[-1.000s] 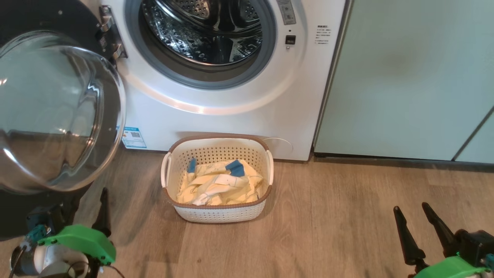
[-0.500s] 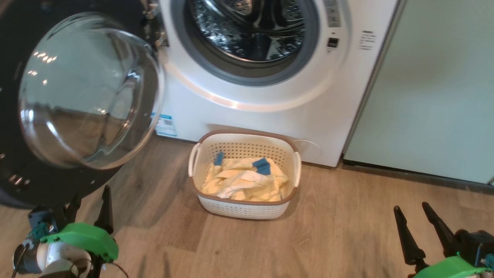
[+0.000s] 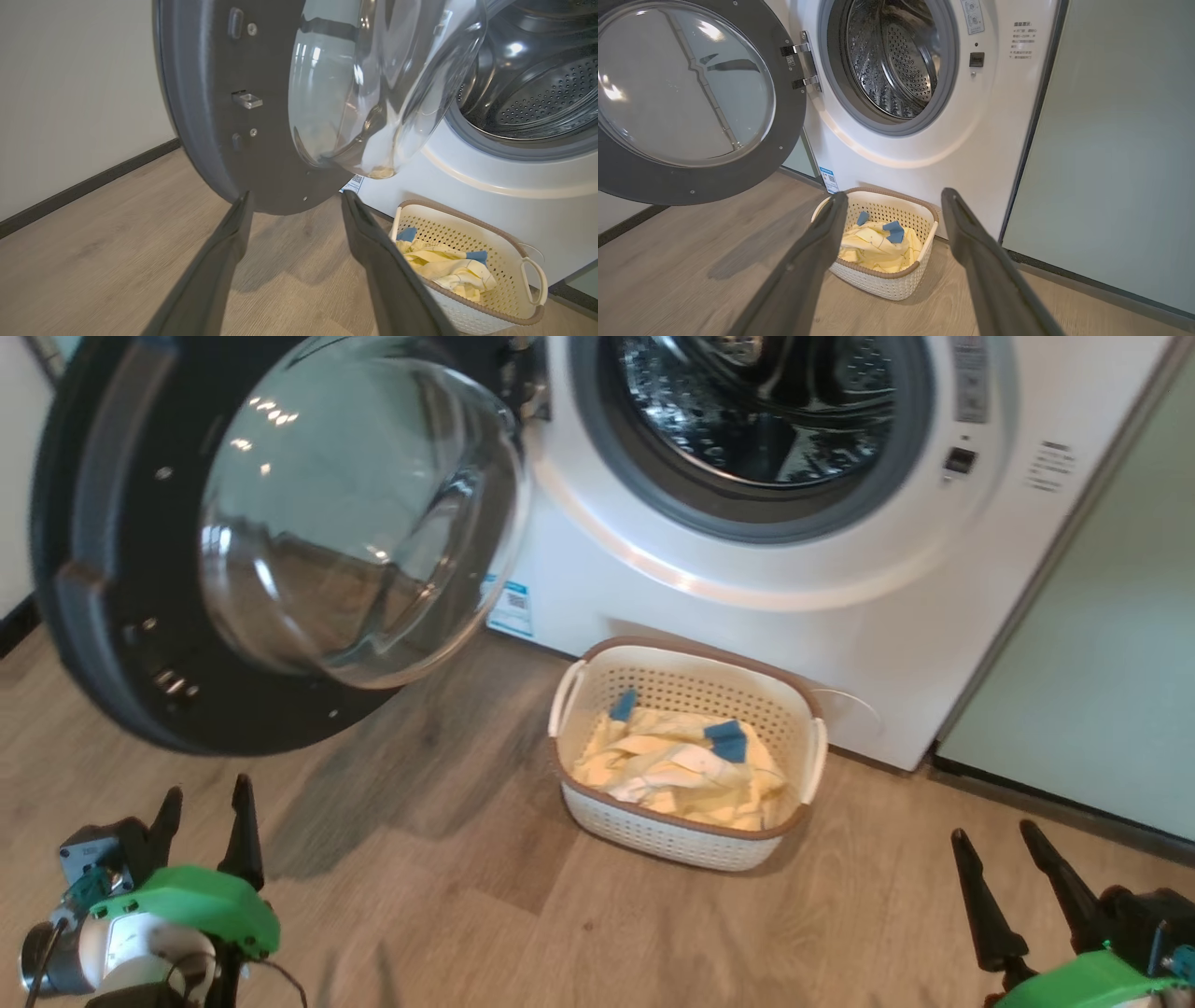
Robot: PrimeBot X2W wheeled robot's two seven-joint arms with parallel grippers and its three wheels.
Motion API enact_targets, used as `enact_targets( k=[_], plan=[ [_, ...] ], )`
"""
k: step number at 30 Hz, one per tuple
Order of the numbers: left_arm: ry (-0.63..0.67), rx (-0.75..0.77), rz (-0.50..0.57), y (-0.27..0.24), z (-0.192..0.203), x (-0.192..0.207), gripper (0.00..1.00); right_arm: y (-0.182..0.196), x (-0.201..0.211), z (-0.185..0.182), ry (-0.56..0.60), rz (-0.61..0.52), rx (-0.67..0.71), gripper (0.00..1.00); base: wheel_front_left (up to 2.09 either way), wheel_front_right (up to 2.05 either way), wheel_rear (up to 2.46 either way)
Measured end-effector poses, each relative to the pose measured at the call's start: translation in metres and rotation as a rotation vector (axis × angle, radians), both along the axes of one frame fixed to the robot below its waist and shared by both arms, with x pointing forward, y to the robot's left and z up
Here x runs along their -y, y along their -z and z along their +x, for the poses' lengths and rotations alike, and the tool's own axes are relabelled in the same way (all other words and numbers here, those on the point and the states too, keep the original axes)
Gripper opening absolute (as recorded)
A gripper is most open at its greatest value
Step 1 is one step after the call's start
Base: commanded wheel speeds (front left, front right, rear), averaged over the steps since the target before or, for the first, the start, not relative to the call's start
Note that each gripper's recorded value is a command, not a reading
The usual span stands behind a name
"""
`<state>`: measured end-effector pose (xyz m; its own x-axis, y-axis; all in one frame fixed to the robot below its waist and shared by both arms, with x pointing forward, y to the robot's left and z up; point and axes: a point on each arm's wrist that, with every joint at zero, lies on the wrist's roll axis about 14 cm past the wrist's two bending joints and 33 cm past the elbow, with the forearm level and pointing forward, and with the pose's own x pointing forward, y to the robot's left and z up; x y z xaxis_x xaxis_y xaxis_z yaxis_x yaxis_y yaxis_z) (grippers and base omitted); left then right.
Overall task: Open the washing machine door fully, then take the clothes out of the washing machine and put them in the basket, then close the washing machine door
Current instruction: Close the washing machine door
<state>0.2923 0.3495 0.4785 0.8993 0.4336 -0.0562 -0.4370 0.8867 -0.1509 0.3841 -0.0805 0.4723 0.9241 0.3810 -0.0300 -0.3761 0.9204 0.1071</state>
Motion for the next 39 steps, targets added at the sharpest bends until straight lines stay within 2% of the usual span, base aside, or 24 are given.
enact_targets(
  k=[13, 22, 38, 39],
  plan=[
    [-0.128, -0.005, 0.005, -0.001, -0.041, -0.032, 1.0, 0.004, -0.047, 0.009, -0.131, 0.002, -0.011, 1.0, 0.0, 0.0, 0.0],
    [-0.188, -0.007, 0.002, 0.001, -0.063, -0.041, 1.0, 0.006, -0.07, 0.011, -0.196, 0.004, -0.018, 1.0, 0.0, 0.0, 0.0],
    [-0.245, 0.012, -0.004, -0.003, -0.078, -0.052, 1.0, 0.006, -0.083, 0.01, -0.235, 0.003, -0.016, 1.0, 0.0, 0.0, 0.0],
    [-0.248, 0.017, -0.006, -0.004, -0.079, -0.053, 0.97, 0.006, -0.083, 0.009, -0.236, 0.003, -0.015, 1.0, 0.0, 0.0, 0.0]
  ],
)
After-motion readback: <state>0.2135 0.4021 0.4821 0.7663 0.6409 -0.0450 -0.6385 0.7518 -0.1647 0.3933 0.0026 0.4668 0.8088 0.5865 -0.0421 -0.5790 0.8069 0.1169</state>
